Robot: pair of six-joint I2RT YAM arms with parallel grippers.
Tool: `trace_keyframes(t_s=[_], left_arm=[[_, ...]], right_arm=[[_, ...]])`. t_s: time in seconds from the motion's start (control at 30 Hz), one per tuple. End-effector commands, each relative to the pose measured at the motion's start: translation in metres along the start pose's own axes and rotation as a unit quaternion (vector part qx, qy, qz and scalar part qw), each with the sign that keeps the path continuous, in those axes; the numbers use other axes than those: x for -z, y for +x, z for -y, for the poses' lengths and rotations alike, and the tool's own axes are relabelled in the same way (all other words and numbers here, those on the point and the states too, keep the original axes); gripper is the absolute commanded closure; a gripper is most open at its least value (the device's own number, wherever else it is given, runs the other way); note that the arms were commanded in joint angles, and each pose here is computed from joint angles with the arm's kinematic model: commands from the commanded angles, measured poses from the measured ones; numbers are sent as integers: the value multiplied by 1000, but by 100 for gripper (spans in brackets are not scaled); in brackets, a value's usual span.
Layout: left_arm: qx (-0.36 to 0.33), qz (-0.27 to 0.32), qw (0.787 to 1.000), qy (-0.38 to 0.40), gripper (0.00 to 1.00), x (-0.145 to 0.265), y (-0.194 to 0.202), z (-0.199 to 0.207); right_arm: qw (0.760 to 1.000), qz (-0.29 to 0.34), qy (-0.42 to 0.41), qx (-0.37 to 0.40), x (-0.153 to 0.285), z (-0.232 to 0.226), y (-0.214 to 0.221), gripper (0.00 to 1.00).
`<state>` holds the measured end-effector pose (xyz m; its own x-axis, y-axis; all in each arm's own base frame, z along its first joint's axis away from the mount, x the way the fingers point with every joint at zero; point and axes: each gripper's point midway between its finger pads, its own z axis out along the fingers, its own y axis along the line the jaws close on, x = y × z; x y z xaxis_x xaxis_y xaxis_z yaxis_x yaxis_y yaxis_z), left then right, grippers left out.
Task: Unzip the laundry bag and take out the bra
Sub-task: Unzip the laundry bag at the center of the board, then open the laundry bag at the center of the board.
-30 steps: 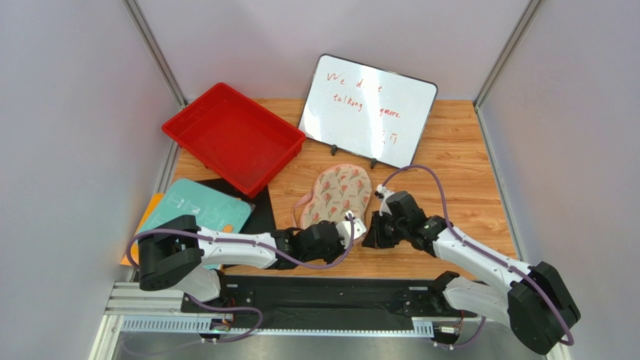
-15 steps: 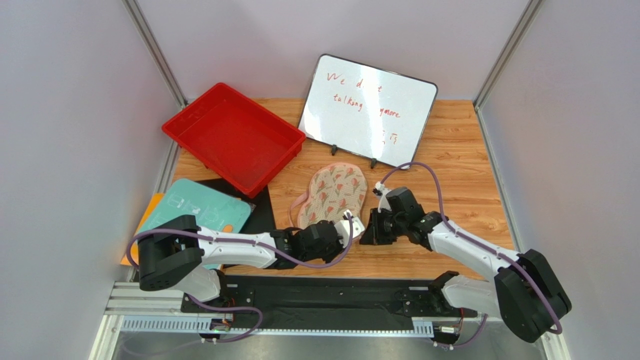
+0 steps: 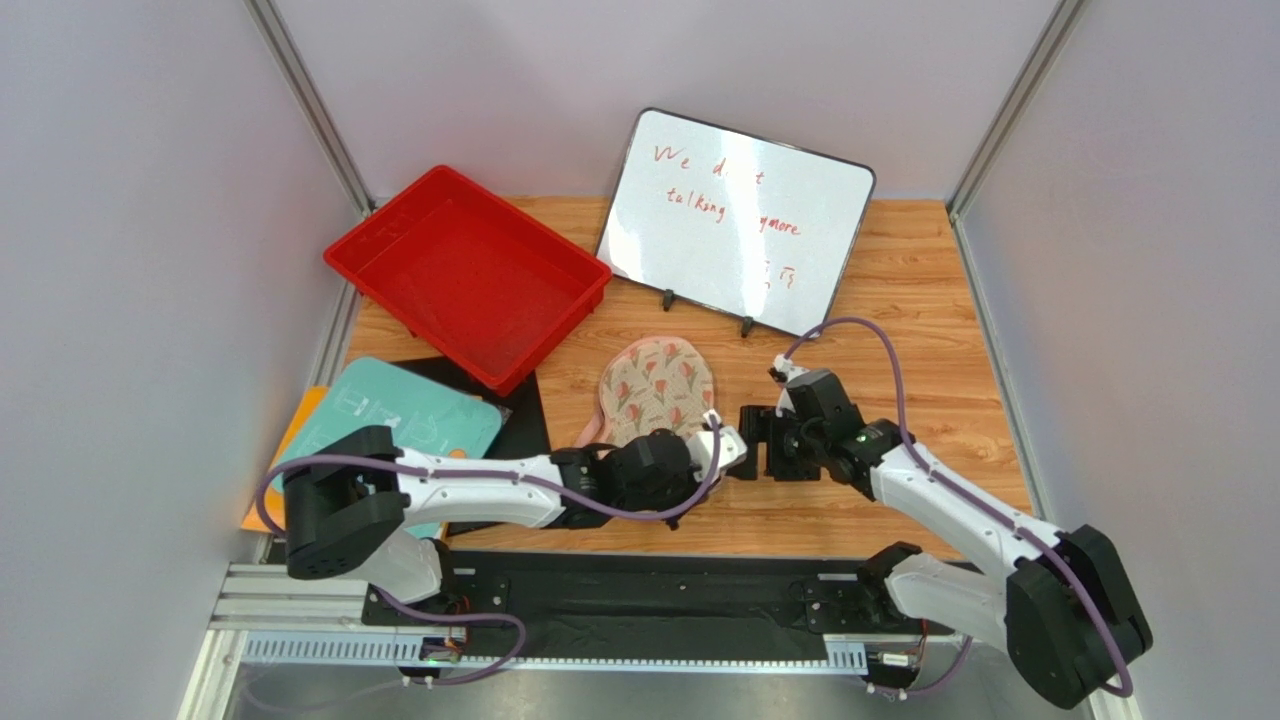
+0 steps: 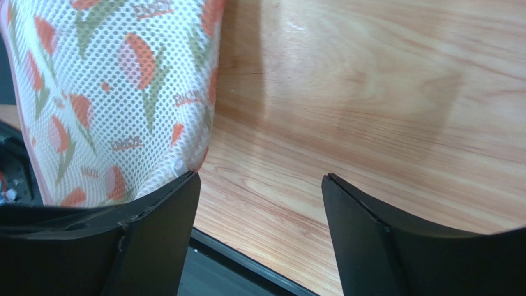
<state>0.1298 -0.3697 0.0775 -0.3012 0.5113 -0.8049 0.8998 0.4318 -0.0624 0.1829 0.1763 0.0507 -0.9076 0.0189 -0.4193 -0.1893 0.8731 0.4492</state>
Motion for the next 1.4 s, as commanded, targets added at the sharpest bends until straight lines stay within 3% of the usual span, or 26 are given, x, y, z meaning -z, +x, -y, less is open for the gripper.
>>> trace_keyframes(t_s=[0.0,0.07,0.17,0.23,0.3,0.6,0.8,0.83,0.93,1.0,1.1,1.2,1.37], left_arm=[[15,-21,1000,0,81,-19,-18,7],[19,-32,999,5,68,-26,-13,9],[23,-26,999,5,31,-28,-15,10],[23,-23,999,-4,19,-26,-16,6],[23,-19,1000,-12,2,-22,-18,3],[39,24,997,-66,0,14,-28,-25],[123,69,982,-125,0,53,-29,-79],[137,96,976,-137,0,67,-39,-88],[212,90,951,-206,0,96,-15,-136],[274,87,922,-260,0,116,7,-175],[322,101,890,-308,0,146,29,-199],[335,119,874,-332,0,169,39,-206],[350,86,860,-362,0,184,67,-211]], right_arm=[[998,53,45,-6,21,6,-25,16],[996,64,61,-12,27,10,-29,15],[994,85,70,-12,39,11,-36,14],[992,94,78,-13,45,13,-38,14],[992,101,78,-12,51,12,-39,14],[986,147,78,16,71,11,-49,15],[985,152,-32,76,75,-36,-56,21],[984,143,-41,99,73,-47,-51,22],[979,118,-34,164,63,-70,-44,24],[973,117,-30,197,53,-87,-46,25],[957,104,-67,262,39,-134,-32,25],[944,97,-90,304,30,-171,-20,25],[938,51,-48,338,-15,-182,-1,26]])
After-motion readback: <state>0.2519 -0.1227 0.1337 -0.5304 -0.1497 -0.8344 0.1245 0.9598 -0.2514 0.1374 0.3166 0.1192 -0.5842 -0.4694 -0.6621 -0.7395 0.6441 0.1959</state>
